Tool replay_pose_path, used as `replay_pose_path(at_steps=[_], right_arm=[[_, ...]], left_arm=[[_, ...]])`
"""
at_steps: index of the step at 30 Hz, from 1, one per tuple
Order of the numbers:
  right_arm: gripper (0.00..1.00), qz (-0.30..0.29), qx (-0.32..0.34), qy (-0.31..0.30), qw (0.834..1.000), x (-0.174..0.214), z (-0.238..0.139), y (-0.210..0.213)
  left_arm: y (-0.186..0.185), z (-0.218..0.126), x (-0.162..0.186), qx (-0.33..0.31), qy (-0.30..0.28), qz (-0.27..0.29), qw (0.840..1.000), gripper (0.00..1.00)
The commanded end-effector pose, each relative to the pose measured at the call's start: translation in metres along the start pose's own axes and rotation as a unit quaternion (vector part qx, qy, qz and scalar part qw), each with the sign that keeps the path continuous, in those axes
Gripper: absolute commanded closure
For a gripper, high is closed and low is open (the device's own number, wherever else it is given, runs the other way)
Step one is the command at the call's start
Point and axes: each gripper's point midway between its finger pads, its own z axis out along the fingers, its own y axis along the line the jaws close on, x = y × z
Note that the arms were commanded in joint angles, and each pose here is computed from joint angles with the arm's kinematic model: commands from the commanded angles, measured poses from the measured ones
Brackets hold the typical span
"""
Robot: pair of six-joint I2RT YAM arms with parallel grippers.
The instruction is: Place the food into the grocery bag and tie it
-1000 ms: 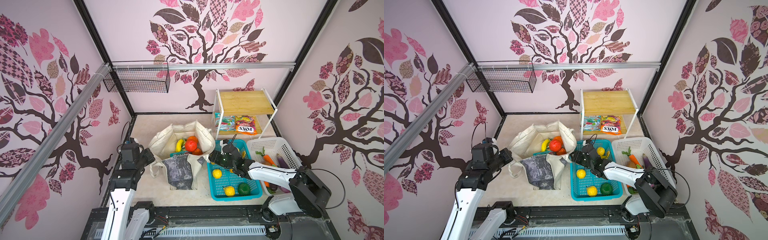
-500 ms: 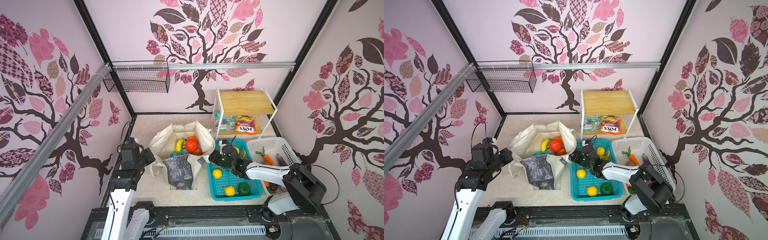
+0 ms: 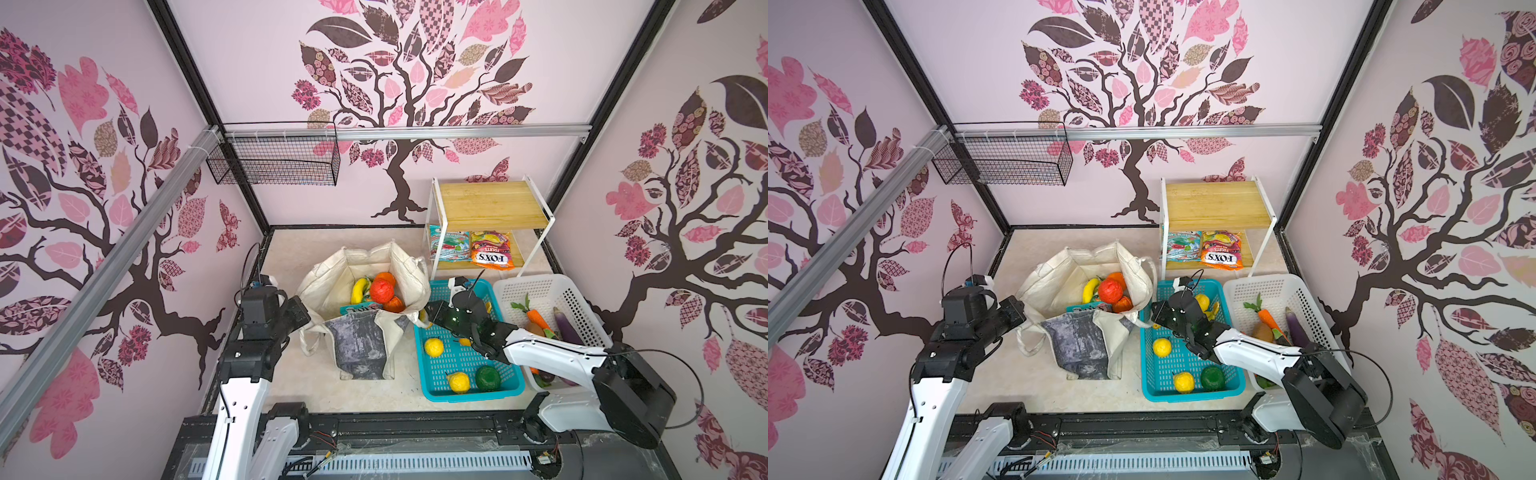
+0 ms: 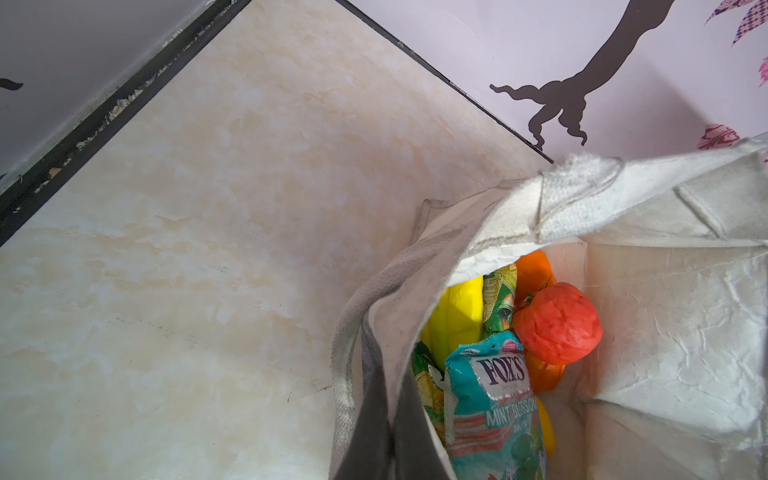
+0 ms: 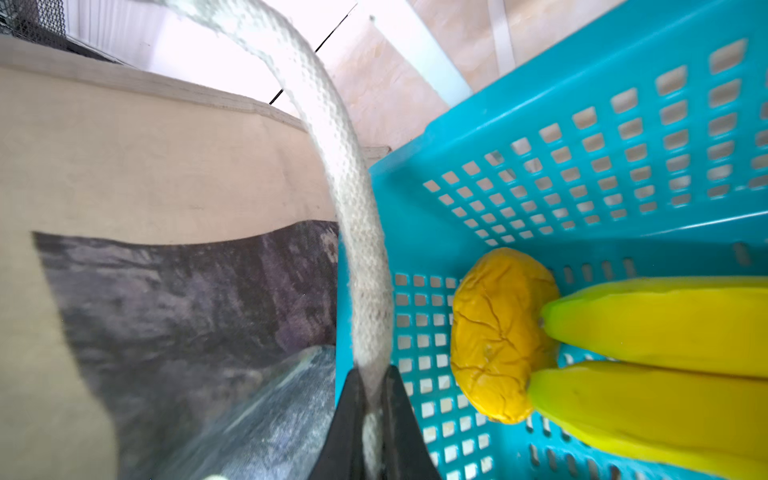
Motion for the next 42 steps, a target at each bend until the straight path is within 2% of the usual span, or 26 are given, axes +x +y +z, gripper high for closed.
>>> replay_pose_path(at_steps=[1, 4, 6, 8, 10, 11, 15, 21, 24, 25, 28, 32, 35, 38, 40, 42], right_arm=[[1.00, -0.036, 0.001, -0.027, 0.999, -0.024, -0.018, 0.021], [1.00, -0.076, 0.014, -0.034, 0.996, -0.037, -0.028, 0.031], [1.00, -0.101, 0.027, -0.032, 0.994, -0.045, -0.034, 0.039], [1.00, -0.118, 0.029, -0.031, 0.992, -0.050, -0.041, 0.045], [1.00, -0.131, 0.033, -0.031, 0.990, -0.054, -0.046, 0.049], [1.00, -0.139, 0.037, -0.031, 0.989, -0.056, -0.049, 0.050], [1.00, -0.165, 0.068, -0.038, 0.983, -0.066, -0.060, 0.047], [1.00, -0.191, 0.082, -0.044, 0.977, -0.073, -0.074, 0.047], [1.00, -0.198, 0.075, -0.042, 0.977, -0.073, -0.077, 0.050], [1.00, -0.199, 0.069, -0.042, 0.977, -0.073, -0.078, 0.053], [1.00, -0.196, 0.050, -0.040, 0.979, -0.070, -0.079, 0.057], [1.00, -0.194, 0.038, -0.033, 0.980, -0.065, -0.076, 0.059], [1.00, -0.190, 0.031, -0.029, 0.981, -0.062, -0.073, 0.058], [1.00, -0.184, 0.024, -0.028, 0.982, -0.059, -0.070, 0.058], [1.00, -0.182, 0.023, -0.026, 0.983, -0.057, -0.068, 0.057], [1.00, -0.185, 0.026, -0.024, 0.982, -0.056, -0.066, 0.056]], left_arm=[[-0.003, -0.003, -0.009, 0.008, -0.027, 0.011, 1.000, 0.93], [-0.005, -0.008, -0.013, 0.013, -0.039, 0.016, 0.999, 0.71], [-0.008, -0.011, -0.016, 0.022, -0.050, 0.013, 0.998, 0.52], [-0.012, -0.017, -0.021, 0.029, -0.054, 0.001, 0.998, 0.28], [-0.008, -0.029, -0.031, 0.011, -0.069, -0.019, 0.997, 0.06], [-0.004, -0.036, -0.035, -0.004, -0.074, -0.032, 0.997, 0.02], [0.009, -0.052, -0.039, -0.034, -0.065, -0.091, 0.993, 0.02], [0.037, -0.051, -0.023, -0.037, -0.058, -0.194, 0.979, 0.03], [0.053, -0.035, -0.002, -0.016, -0.033, -0.264, 0.964, 0.07], [0.051, -0.029, 0.008, 0.012, -0.018, -0.289, 0.957, 0.10], [0.044, -0.018, 0.030, 0.060, -0.006, -0.314, 0.947, 0.12], [0.054, 0.009, 0.071, 0.062, 0.051, -0.370, 0.926, 0.19], [0.045, 0.024, 0.080, 0.110, 0.075, -0.392, 0.910, 0.19], [0.041, 0.036, 0.093, 0.128, 0.100, -0.405, 0.900, 0.16], [0.034, 0.044, 0.093, 0.161, 0.097, -0.410, 0.893, 0.17], [0.026, 0.051, 0.091, 0.200, 0.086, -0.426, 0.878, 0.18]])
